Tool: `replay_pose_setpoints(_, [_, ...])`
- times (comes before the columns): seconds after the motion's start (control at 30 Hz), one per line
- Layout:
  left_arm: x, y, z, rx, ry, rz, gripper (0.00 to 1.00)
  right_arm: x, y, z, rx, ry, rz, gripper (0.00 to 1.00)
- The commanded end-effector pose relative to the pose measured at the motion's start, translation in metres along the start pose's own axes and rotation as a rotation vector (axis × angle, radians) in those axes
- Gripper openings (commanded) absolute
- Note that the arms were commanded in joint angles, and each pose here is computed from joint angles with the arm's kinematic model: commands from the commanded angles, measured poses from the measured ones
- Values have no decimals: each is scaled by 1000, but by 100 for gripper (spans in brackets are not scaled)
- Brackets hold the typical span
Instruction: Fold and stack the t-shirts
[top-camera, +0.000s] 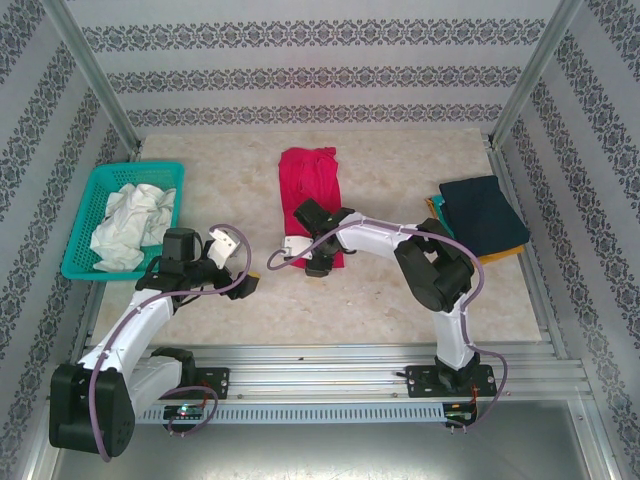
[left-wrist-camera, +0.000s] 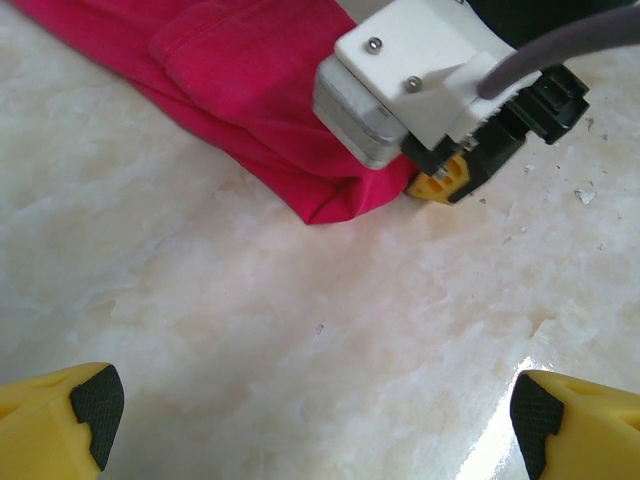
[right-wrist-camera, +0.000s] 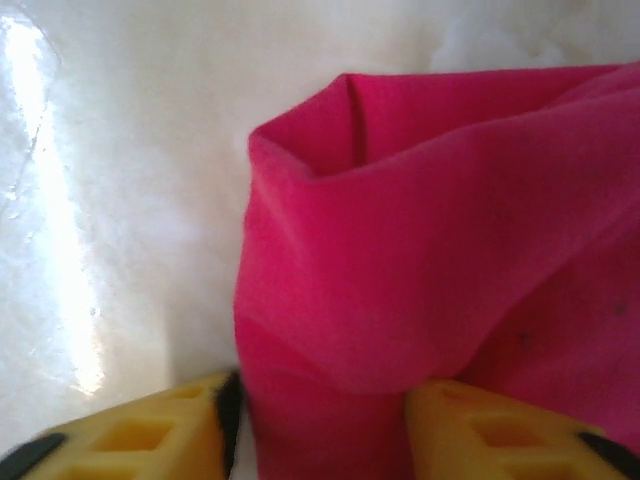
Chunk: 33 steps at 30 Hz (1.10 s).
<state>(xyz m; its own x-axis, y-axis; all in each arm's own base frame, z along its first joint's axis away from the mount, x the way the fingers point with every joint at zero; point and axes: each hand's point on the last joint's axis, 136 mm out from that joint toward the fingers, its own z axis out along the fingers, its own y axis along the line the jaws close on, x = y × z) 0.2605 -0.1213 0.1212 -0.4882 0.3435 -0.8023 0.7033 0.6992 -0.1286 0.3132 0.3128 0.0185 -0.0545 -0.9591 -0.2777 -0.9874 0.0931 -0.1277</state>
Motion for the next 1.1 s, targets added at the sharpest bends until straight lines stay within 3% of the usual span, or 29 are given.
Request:
replay_pose_setpoints(0.0, [-3,2,-1,-17,-17,27,100,12,-2,13,-3,53,-5,28])
replay_pose_setpoints(0.1, [-4,3,-1,-22,-22,35,100,12,-1,7,-4,51,-2,4])
replay_pose_setpoints(0.13, [-5,3,-1,-21,-24,36,100,11,1,2,-5,47,-1,0])
replay_pose_setpoints(0.53, [-7,4,1,-16,-35,39,100,30,62,-69,-47,33,47,0])
replay_pose_setpoints(0.7, [-13,5,5,-5,-57,11,100,41,103,-95,-144,49,54,0])
replay_pose_setpoints(0.87, [-34,22,9,-61,-92,-145,100,47,125,-116,-174,66,40,0])
replay_pose_setpoints(1.07, [-60,47,24,-104,-69,-534,100,34,116,-138,-145,47,17,0])
